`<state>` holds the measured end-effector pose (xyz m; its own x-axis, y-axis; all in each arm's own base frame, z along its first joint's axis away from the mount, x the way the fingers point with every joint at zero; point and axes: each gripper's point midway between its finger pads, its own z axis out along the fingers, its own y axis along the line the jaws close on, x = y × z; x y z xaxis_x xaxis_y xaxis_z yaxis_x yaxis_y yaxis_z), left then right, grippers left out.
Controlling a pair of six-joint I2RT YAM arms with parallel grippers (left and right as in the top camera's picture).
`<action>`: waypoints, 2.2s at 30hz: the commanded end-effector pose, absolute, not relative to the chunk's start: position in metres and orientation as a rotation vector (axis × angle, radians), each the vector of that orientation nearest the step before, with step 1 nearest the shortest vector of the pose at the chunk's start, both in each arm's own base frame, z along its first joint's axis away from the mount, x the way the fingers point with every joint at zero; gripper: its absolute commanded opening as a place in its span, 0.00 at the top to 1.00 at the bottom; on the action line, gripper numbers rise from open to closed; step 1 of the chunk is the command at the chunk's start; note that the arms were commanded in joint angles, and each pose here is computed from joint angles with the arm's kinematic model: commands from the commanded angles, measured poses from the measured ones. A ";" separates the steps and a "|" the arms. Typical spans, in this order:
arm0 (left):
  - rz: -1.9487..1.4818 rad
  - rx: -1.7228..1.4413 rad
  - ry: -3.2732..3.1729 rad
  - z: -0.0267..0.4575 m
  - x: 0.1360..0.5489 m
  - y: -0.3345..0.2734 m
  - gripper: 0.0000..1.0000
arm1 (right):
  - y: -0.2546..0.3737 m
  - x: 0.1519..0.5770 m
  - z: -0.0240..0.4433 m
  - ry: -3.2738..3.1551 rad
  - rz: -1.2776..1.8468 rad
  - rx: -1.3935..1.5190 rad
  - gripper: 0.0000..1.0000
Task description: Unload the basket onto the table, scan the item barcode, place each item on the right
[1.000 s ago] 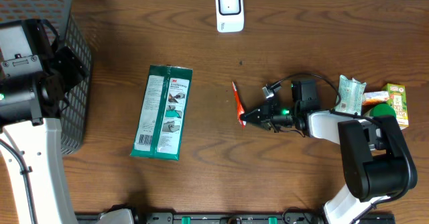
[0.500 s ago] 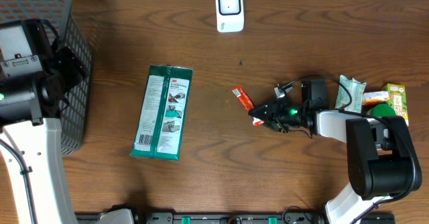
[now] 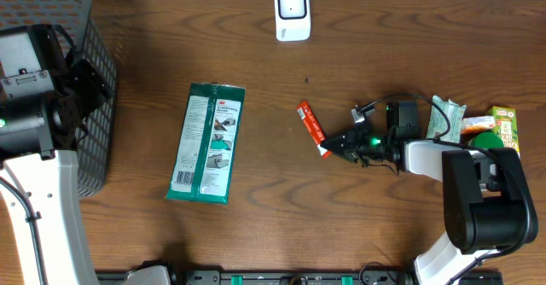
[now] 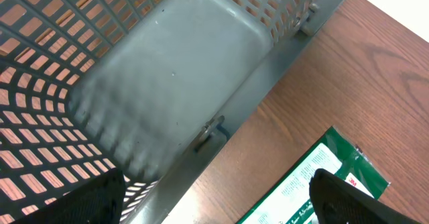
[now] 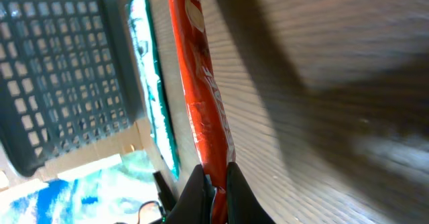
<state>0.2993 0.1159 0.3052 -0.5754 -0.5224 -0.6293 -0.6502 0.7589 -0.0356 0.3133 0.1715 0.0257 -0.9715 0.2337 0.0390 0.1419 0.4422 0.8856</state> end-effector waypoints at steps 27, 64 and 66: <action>0.283 -0.871 2.315 0.307 0.299 0.119 0.12 | 0.117 0.342 0.183 2.717 0.147 -0.398 0.99; 0.283 -0.871 2.315 0.307 0.299 0.119 0.12 | 0.136 0.404 0.364 1.905 -0.887 -0.865 0.99; 0.283 -0.871 2.315 0.307 0.299 0.119 0.12 | 0.141 0.403 0.365 1.896 -0.875 -0.869 0.99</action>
<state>0.2993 0.1159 0.3052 -0.5754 -0.5224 -0.6293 -0.6502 0.7589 -0.0356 0.4080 0.1405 0.3472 -0.4199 -0.7927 -0.4420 -0.2509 0.5694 -0.7829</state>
